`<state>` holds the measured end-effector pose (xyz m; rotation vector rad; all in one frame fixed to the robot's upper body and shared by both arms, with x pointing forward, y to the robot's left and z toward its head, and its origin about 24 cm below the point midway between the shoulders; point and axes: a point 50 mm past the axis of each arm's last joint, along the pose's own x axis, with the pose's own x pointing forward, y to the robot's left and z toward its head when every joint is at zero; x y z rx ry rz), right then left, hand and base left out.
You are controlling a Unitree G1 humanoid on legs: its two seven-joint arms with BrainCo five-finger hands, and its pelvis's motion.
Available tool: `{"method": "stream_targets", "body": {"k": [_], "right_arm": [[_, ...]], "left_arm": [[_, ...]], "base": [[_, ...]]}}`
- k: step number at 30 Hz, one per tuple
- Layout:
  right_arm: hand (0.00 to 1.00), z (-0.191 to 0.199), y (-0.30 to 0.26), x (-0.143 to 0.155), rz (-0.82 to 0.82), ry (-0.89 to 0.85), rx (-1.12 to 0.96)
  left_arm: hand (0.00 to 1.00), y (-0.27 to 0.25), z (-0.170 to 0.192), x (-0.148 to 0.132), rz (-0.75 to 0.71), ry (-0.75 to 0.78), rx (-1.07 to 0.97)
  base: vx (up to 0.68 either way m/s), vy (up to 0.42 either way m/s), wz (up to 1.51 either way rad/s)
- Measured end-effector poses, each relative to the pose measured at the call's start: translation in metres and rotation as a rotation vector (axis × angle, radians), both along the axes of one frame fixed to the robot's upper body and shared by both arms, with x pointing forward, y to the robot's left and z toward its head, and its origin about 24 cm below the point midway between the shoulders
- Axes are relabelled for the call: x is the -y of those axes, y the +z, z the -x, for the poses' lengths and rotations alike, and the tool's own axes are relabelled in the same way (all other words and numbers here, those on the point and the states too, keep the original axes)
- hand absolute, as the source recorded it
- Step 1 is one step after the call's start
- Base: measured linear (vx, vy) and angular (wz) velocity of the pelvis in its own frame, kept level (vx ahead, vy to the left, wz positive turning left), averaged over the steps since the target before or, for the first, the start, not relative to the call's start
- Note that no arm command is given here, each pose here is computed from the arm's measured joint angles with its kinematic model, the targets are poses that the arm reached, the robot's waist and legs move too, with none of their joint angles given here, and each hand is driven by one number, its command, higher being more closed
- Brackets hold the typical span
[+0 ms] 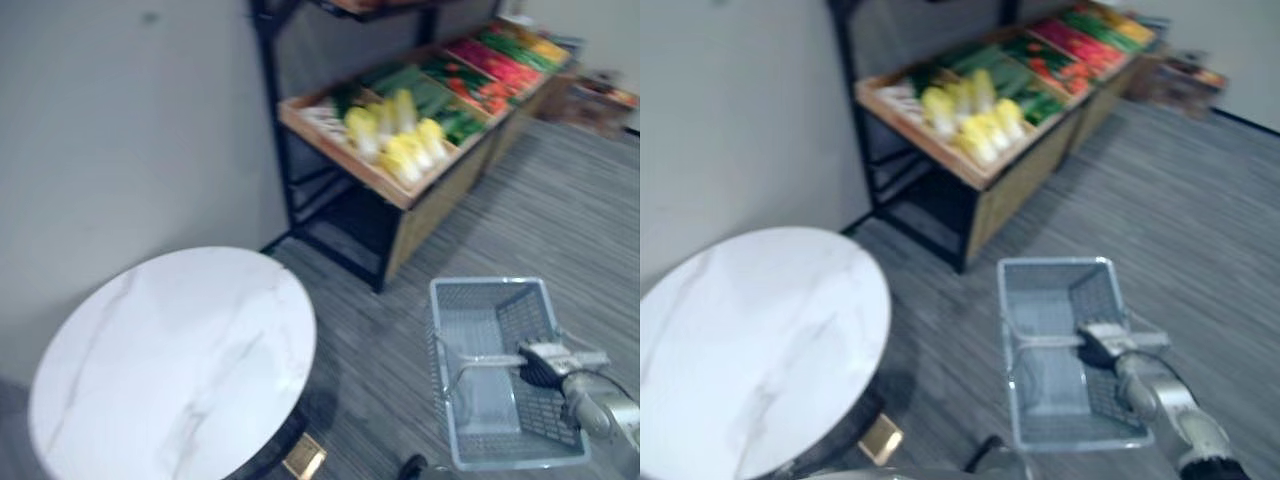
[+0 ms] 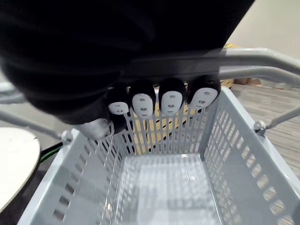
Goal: Pick vegetable in the basket
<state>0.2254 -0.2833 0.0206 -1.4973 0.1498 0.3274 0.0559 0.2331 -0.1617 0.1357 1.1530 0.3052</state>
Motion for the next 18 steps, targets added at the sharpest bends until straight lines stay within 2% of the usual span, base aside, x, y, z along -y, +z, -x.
{"method": "stream_targets", "body": {"k": [3,7,18], "right_arm": [[1.0,-0.005,0.003,-0.004,-0.001,0.013,0.018],[1.0,0.016,-0.013,0.004,0.012,-0.029,-0.061],[1.0,-0.001,0.0,-0.008,0.029,0.053,-0.008]], "left_arm": [[0.0,0.001,-0.012,0.003,0.014,0.03,0.04],[0.0,0.002,-0.032,0.02,0.055,0.023,0.09],[0.0,0.001,-0.012,0.018,0.064,0.131,0.103]], "base": [[0.07,-0.131,-0.97],[0.03,-0.128,-0.23],[0.11,-0.103,-0.94]]}}
